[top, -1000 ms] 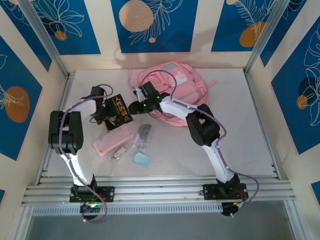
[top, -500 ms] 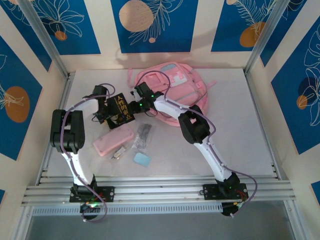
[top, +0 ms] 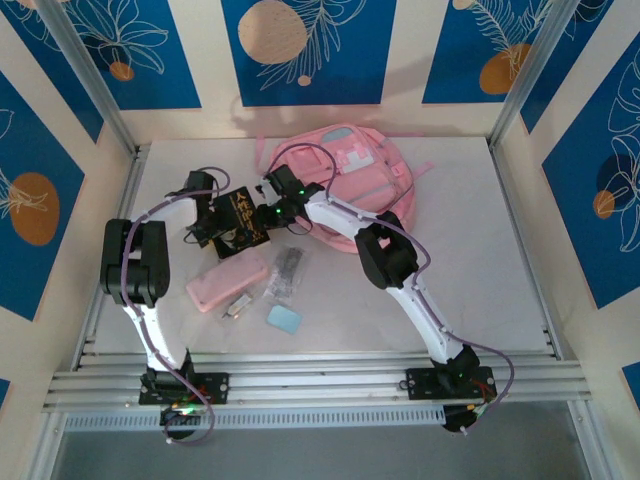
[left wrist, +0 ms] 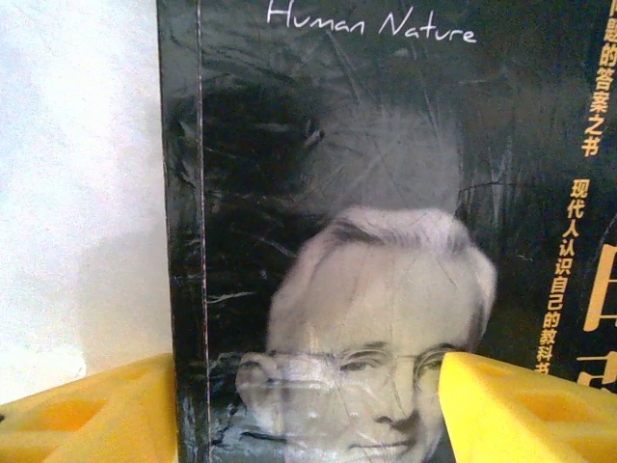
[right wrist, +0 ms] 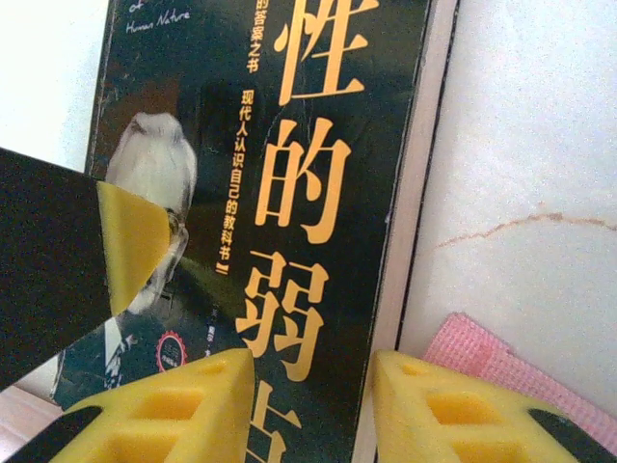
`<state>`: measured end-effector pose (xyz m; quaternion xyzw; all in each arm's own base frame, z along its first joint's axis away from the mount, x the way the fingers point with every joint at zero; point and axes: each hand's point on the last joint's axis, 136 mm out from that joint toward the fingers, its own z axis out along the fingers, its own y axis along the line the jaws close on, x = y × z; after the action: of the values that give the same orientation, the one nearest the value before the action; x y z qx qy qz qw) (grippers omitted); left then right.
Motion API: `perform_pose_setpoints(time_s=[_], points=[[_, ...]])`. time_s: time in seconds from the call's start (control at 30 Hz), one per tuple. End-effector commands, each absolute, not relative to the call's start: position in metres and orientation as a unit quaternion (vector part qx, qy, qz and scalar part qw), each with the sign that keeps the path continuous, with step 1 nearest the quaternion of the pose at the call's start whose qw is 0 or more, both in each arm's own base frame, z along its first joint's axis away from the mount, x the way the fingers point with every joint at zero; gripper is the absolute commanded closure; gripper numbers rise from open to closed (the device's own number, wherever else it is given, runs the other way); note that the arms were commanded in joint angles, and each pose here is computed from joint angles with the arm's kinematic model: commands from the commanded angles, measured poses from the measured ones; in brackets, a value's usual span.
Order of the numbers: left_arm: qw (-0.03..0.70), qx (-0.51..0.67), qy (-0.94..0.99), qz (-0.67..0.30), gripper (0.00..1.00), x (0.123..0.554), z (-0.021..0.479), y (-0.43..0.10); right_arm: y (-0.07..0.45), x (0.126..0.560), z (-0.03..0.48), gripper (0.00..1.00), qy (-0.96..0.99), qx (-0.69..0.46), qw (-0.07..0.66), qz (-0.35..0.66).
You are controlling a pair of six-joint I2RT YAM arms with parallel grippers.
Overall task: Pack the student bag
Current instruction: Pick up the book from the middle-left of the table.
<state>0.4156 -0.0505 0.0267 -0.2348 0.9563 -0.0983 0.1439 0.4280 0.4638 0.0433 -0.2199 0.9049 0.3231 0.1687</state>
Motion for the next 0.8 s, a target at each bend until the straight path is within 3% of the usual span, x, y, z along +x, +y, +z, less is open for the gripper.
perform_pose_setpoints(time_s=[0.0,0.23,0.53,0.77], points=[[0.106,-0.213,0.956,-0.173,0.32,0.408,0.008,-0.097,0.485,0.403,0.069,0.66,0.882,-0.240,0.142,0.381],[0.103,-0.215,0.957,-0.167,0.32,0.407,0.005,-0.095,0.480,0.409,0.112,0.71,0.858,-0.227,0.165,0.430],[0.103,-0.216,0.956,-0.168,0.32,0.407,0.006,-0.095,0.486,0.407,0.082,0.74,0.867,-0.198,0.120,0.441],[0.109,-0.216,0.955,-0.174,0.32,0.409,0.012,-0.097,0.482,0.413,0.064,0.67,0.893,-0.171,0.096,0.405]])
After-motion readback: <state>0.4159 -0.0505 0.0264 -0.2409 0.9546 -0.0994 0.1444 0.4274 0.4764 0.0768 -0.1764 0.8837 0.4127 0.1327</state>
